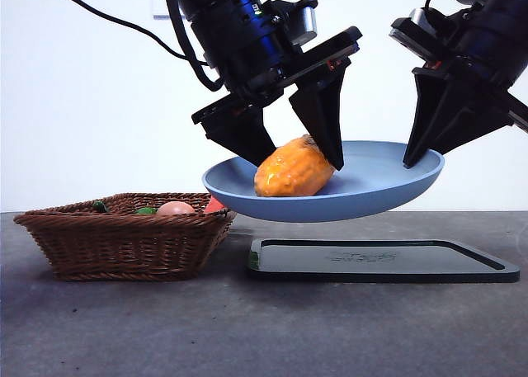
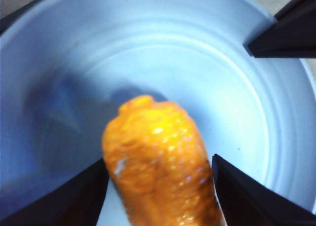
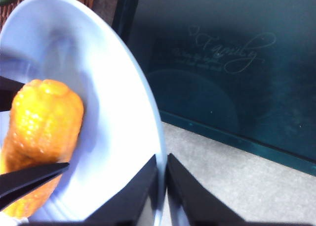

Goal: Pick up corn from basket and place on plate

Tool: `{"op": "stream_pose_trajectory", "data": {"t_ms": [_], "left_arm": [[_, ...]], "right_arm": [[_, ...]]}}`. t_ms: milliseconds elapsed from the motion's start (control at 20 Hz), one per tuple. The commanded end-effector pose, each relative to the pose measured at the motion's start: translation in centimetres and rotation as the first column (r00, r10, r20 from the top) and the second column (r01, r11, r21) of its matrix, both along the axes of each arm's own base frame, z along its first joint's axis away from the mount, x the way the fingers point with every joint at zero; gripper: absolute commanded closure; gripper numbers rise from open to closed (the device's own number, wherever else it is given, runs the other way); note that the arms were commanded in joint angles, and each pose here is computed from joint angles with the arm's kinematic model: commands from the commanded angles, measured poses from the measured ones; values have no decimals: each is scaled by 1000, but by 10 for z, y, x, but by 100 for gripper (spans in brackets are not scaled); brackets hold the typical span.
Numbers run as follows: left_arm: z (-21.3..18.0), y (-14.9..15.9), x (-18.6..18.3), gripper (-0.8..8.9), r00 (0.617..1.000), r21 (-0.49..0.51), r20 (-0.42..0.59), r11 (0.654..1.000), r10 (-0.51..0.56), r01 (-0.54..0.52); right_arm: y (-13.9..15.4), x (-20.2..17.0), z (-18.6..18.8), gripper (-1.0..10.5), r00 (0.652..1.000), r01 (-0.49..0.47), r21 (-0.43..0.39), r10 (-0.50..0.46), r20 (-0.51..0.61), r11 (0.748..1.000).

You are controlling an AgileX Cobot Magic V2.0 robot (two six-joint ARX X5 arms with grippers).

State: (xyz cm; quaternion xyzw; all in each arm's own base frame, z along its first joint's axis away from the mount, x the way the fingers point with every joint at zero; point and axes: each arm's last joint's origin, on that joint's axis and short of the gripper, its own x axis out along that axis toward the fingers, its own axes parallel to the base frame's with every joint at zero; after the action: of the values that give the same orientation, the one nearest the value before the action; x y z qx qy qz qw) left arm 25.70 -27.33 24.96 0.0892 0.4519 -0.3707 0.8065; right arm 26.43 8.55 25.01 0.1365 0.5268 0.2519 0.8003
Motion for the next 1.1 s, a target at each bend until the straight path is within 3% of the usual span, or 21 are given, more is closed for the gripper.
{"op": "stream_pose_trajectory", "data": {"t_ms": [50,650,1100], "left_arm": [[-1,-5,0,473,1000,8,1,1000,-13,13],[61,20,-22,474,993,-109,116,994,-3,15],[125,59,-59,474,968,-252,248,967,26,39]], "right_arm": [[3,4,4,945,1000,1,23,-1,4,1000],[2,4,4,945,1000,5,20,-5,-3,1000],[-28,29,-19,945,988,140,9,-139,-66,990]]}}
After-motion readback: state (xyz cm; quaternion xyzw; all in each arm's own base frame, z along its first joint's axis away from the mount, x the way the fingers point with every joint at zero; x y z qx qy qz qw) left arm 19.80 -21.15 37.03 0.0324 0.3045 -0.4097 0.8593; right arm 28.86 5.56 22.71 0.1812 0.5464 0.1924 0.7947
